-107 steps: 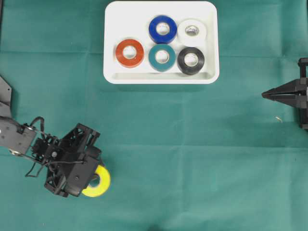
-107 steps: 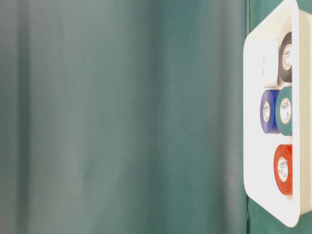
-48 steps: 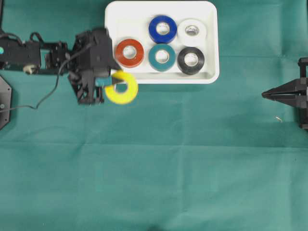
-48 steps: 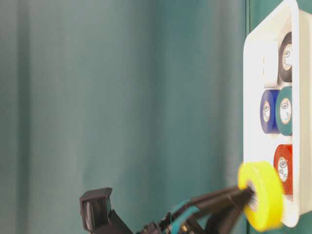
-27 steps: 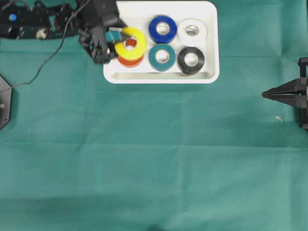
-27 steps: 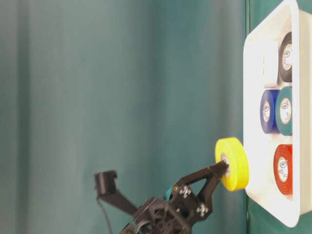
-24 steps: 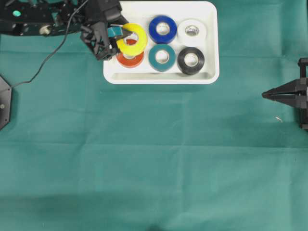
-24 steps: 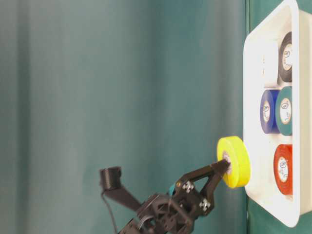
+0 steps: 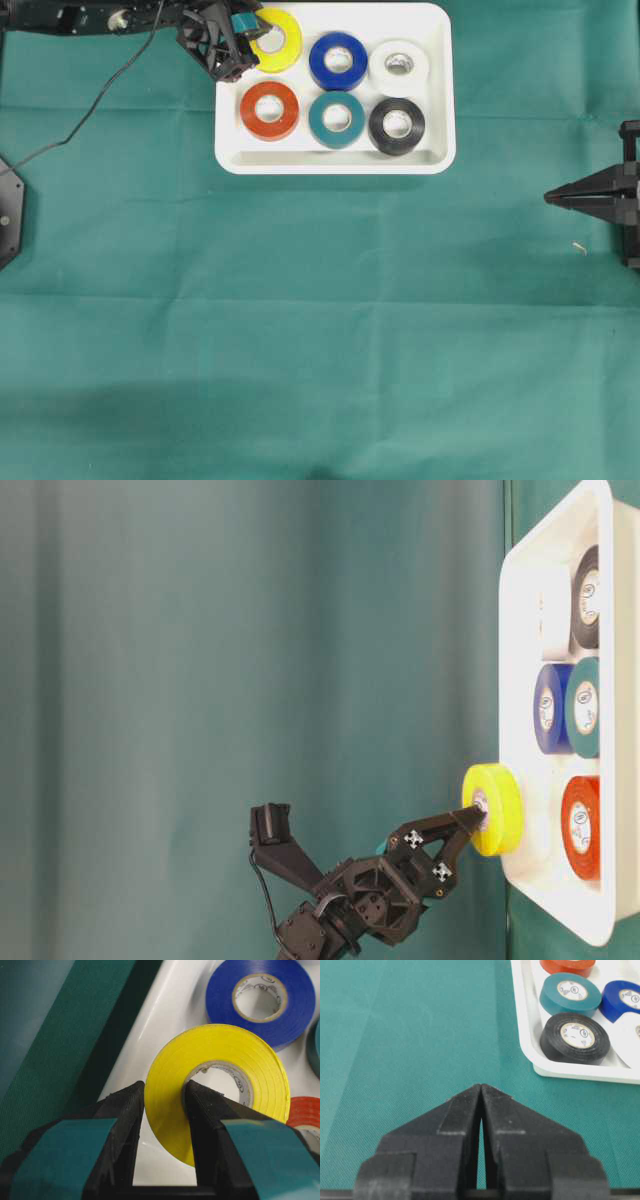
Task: Put the tape into the white case with the left arm.
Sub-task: 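Lift the yellow roll and carry it into the case's top-left corner, then release the yellow roll and retract the left gripper to the left edge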
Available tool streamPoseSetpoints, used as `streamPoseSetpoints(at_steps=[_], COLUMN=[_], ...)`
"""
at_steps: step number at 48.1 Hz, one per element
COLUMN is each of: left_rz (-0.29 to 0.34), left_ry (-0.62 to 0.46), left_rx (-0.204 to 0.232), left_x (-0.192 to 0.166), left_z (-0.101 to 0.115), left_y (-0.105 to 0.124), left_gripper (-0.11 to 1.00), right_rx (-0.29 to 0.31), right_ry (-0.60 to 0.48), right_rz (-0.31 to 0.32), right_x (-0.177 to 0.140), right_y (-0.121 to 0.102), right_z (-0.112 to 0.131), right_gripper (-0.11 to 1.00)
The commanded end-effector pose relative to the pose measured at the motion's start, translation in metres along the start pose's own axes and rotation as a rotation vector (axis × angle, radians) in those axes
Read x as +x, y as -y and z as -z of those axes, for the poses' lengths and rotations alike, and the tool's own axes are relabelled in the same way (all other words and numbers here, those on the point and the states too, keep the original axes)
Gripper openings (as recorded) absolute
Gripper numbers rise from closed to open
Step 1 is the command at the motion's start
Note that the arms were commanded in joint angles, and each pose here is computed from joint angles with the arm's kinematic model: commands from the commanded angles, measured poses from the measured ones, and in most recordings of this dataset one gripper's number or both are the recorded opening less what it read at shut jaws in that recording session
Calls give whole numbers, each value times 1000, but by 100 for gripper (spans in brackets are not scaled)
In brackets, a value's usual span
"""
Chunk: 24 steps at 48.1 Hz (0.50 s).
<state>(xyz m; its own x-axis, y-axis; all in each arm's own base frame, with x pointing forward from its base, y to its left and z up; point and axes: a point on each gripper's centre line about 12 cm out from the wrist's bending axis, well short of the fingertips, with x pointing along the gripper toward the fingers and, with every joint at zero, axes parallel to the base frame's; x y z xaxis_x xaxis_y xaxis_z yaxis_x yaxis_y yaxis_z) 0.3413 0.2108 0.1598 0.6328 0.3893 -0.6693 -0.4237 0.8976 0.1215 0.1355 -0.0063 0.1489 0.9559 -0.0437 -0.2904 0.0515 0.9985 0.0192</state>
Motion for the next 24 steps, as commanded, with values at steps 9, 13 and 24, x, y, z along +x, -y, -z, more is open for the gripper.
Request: streamPoseSetpoints(at_steps=[9, 13, 24], left_rz=[-4, 0, 0], left_ry=[30, 22, 40], left_rx=[-2, -3, -4], left_x=[-5, -7, -20], left_z=[-11, -9, -10], left_y=[-1, 0, 1], left_gripper=[24, 26, 87], right_rx=[1, -1, -1], right_ry=[15, 15, 15], right_rz=[2, 2, 2], right_x=[1, 1, 1], right_y=[0, 0, 0], right_z=[-5, -5, -5], right_gripper=[-9, -9, -9])
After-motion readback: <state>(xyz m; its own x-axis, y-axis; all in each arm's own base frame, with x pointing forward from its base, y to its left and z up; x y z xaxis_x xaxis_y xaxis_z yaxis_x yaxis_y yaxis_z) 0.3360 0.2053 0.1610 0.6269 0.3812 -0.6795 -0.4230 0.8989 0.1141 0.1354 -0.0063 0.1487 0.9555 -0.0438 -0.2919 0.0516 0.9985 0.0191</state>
